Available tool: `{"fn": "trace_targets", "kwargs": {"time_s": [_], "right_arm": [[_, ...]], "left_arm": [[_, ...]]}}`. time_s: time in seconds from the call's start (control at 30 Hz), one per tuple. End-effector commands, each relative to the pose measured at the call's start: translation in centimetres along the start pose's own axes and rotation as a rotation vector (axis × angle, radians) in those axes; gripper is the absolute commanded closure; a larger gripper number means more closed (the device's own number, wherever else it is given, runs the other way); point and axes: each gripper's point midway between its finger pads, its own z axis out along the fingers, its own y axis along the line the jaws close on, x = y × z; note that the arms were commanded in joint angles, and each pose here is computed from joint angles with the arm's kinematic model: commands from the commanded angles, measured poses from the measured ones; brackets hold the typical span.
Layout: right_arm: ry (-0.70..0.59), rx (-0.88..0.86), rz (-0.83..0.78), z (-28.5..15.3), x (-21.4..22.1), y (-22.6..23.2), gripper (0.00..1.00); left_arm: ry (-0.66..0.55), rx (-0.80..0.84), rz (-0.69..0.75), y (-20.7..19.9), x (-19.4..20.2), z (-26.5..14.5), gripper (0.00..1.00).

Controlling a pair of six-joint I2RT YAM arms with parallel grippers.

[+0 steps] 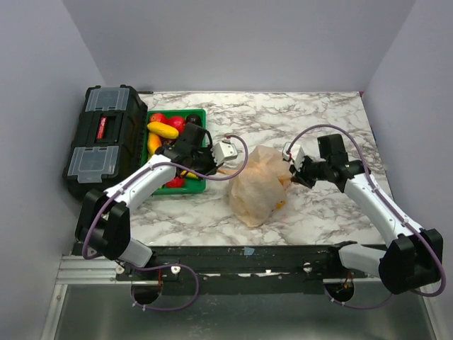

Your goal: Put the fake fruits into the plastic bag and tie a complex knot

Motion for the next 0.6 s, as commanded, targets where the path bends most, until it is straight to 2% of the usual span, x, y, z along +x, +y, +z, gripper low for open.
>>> {"fn": "trace_targets", "kwargs": {"time_s": [0.0, 0.03, 0.1, 0.17, 0.33, 0.4, 0.5, 0.57], "right_arm": [[-0.007, -0.089, 0.024, -1.0, -0.4, 1.6, 0.81], [0.003, -0.080, 0.046, -1.0, -0.3, 1.5, 0.69], [0.034, -0.058, 0.052, -1.0, 0.1, 1.0, 0.55], [0.048, -0.051, 0.033, -0.9, 0.3, 0.6, 0.52], [0.029, -0.078, 0.064, -0.2, -0.1, 0.7, 0.54], [0.019, -0.098, 0.100, 0.4, -0.1, 1.0, 0.50], [0.005, -0.126, 0.139, 1.2, 0.2, 1.6, 0.38], [-0.004, -0.128, 0.157, 1.8, 0.5, 1.8, 0.38]], "left_arm": [[-0.063, -0.004, -0.051, 0.8, -2.3, -0.7, 1.00], [-0.073, 0.000, -0.058, 0.7, -2.6, -0.8, 1.00], [-0.086, 0.006, -0.069, 0.7, -3.3, -0.9, 1.00], [-0.095, 0.015, -0.070, 0.6, -3.6, -0.8, 1.00], [-0.093, 0.021, -0.055, 0.9, -3.9, -0.5, 1.00], [-0.094, 0.025, -0.059, 0.9, -4.0, -0.5, 1.00], [-0.099, 0.036, -0.069, 0.6, -4.0, -0.4, 1.00], [-0.102, 0.037, -0.080, 0.6, -4.0, -0.3, 1.00]]}}
